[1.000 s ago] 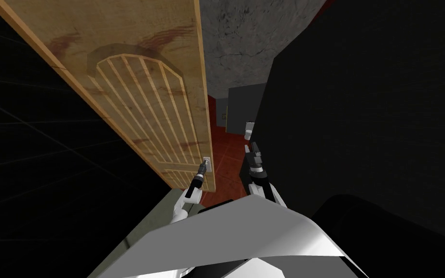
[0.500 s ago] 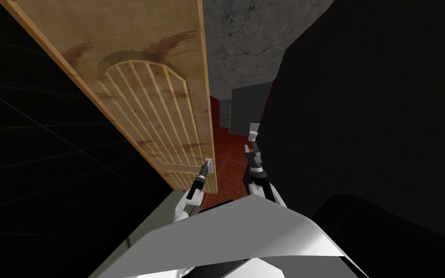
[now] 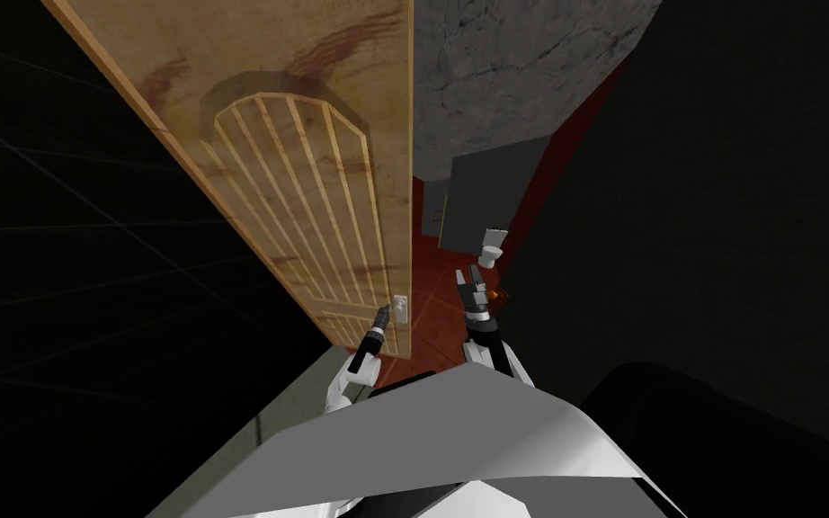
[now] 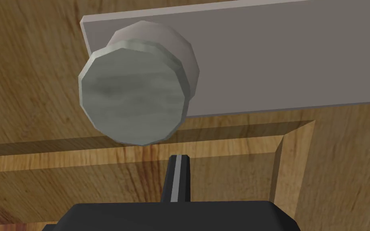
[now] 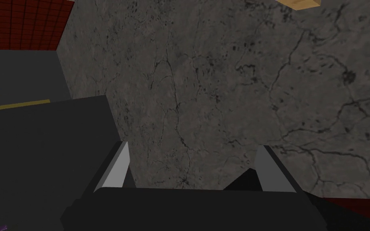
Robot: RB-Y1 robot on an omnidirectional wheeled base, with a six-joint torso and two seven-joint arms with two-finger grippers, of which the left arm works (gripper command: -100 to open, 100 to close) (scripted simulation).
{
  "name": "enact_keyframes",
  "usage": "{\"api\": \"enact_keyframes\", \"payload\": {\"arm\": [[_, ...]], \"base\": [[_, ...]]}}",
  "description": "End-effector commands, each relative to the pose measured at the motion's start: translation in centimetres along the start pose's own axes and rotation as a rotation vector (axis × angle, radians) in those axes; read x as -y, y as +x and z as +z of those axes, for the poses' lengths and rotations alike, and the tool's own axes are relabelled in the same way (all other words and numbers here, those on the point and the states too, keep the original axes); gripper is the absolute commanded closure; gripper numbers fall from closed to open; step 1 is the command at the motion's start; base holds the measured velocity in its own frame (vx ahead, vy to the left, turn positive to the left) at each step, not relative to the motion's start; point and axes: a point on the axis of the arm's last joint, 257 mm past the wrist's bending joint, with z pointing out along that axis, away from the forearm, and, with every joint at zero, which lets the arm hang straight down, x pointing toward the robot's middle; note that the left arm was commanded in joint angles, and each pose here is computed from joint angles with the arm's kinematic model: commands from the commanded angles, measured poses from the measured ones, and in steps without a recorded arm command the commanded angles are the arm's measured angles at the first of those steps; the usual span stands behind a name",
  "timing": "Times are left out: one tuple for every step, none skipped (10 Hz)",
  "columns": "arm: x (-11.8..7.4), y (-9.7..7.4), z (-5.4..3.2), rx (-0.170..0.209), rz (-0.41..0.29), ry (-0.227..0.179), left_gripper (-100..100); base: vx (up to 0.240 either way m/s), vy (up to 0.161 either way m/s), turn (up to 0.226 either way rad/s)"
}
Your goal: Push the door open
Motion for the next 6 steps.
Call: {"api": "enact_keyframes", "payload": {"arm": [[0.0,0.2,-0.07,-0.002,-0.005,-0.001,-100],[0.1,0.4,-0.11,-0.006,-0.009,-0.001,-100],[0.3,0.7,-0.16,-0.01,-0.014,0.0,-100],[0.4,1.0,-0.19,-0.013,-0.02,0.001,-100],[0.7,1.5,-0.23,-0.019,-0.029,0.002,-100],[0.8,1.8,-0.24,-0.022,-0.035,0.004,-100]], "base": [[-0.164,-0.001,-0.035],[-0.208,0.033,-0.003],[-0.22,0.035,0.027],[-0.25,0.008,0.028],[-0.26,0.015,0.033],[-0.238,0.04,0.031]]}}
